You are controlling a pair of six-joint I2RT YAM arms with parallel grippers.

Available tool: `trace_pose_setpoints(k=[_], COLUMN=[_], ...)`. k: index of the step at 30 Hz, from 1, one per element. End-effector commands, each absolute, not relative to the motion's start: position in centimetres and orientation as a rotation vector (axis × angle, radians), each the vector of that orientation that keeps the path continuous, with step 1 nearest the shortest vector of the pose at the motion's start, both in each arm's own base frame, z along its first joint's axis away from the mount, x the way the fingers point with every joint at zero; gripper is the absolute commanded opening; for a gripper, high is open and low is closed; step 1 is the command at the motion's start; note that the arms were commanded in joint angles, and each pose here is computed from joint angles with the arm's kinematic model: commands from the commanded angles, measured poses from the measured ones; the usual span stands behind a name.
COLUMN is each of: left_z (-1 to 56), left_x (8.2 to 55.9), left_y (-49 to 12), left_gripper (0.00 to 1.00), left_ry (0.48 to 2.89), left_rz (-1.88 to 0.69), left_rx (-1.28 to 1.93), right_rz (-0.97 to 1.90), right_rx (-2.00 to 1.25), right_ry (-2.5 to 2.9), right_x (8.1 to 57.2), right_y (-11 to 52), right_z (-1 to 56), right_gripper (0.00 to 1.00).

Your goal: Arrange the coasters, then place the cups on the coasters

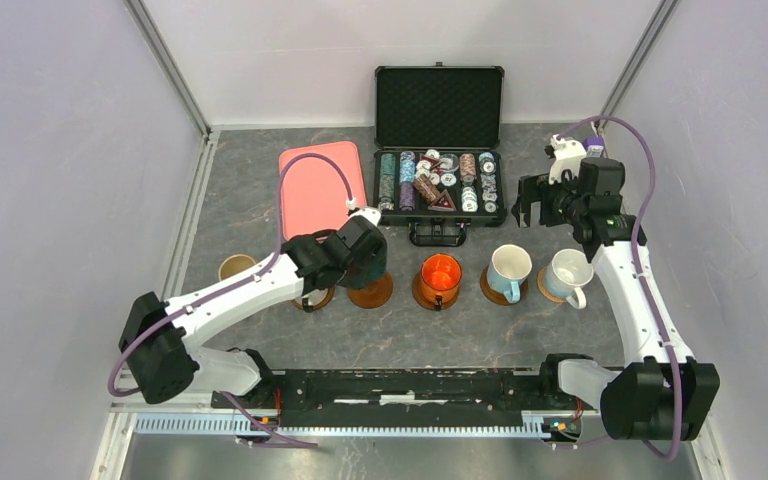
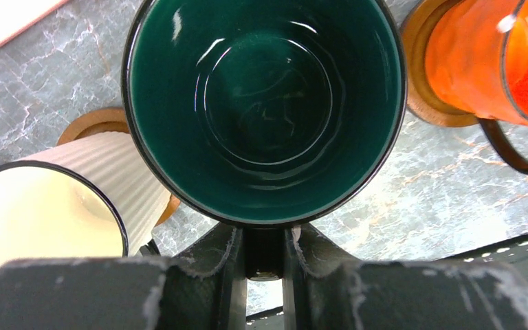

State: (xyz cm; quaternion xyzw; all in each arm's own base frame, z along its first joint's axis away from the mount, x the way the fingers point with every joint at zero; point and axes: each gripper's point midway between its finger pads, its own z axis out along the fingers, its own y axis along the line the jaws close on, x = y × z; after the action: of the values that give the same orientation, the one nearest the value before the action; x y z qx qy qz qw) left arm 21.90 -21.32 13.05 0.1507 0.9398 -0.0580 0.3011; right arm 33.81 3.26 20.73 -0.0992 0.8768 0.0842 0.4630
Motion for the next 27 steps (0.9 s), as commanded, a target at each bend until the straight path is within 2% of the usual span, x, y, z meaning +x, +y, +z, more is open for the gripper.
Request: trace_pose_setpoints(k=[1, 27], left_z=[14.3, 9.2], left_x=[23.2, 22.8], left_y=[-22.4, -22.9], left_gripper=[0.02, 0.02], left_ry=[2.409, 2.452], left_rz=[-0.214, -0.197], left_rx=[0.284, 0.355], right_rz=[0.211, 0.207], right_rx=[-0.237, -0.247], right_ry=[2.126, 2.162], right_x=[33.8, 33.7], right_y=[3.3, 3.2], right_z=[21.4, 20.1], right_gripper=[0.98, 0.98])
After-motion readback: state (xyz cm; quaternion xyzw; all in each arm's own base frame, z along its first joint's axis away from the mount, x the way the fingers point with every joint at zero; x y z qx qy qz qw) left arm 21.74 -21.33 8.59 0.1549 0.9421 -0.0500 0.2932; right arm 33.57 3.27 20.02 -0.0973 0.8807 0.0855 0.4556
